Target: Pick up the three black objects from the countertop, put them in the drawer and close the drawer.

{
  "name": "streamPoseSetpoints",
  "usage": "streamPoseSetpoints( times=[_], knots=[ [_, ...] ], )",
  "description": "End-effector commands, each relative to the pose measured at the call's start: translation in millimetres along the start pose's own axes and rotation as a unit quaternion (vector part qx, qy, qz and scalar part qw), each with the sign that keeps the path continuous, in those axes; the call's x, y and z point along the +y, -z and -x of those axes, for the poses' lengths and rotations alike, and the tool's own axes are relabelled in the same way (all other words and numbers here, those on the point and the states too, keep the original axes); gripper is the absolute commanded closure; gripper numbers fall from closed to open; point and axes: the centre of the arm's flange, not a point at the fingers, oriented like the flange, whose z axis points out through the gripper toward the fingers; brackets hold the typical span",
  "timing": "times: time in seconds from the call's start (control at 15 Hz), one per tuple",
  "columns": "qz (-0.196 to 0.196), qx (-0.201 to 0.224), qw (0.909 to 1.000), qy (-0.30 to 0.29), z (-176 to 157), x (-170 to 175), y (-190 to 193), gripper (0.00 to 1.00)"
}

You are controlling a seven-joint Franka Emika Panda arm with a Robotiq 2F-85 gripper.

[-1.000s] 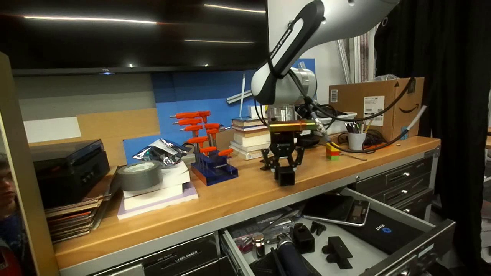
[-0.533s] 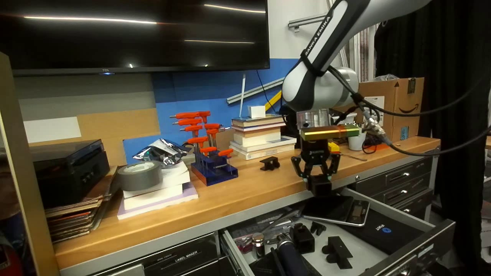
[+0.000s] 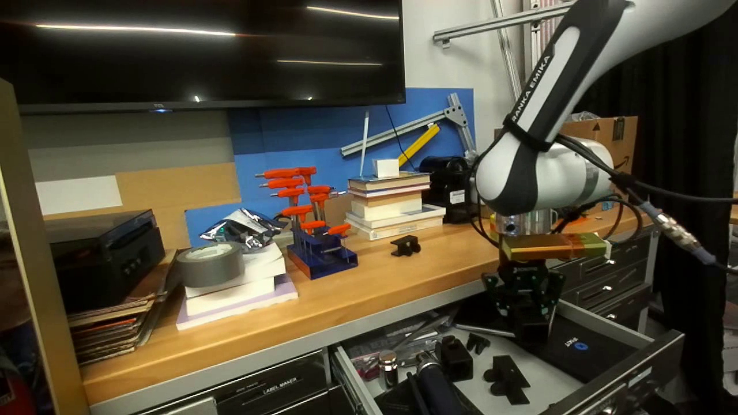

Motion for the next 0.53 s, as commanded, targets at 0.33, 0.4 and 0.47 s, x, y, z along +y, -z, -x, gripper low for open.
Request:
streamPoseSetpoints(
  times=[0.33,0.4,0.47],
  knots=[
    [-0.040,0.009,0.9991,-0.008,-3,36,-41,0.73],
    [-0.044,0.006,0.9990,-0.006,-3,35,-45,0.73],
    [-0.055,0.003,0.9985,0.002,-4,33,-49,0.73]
  ],
)
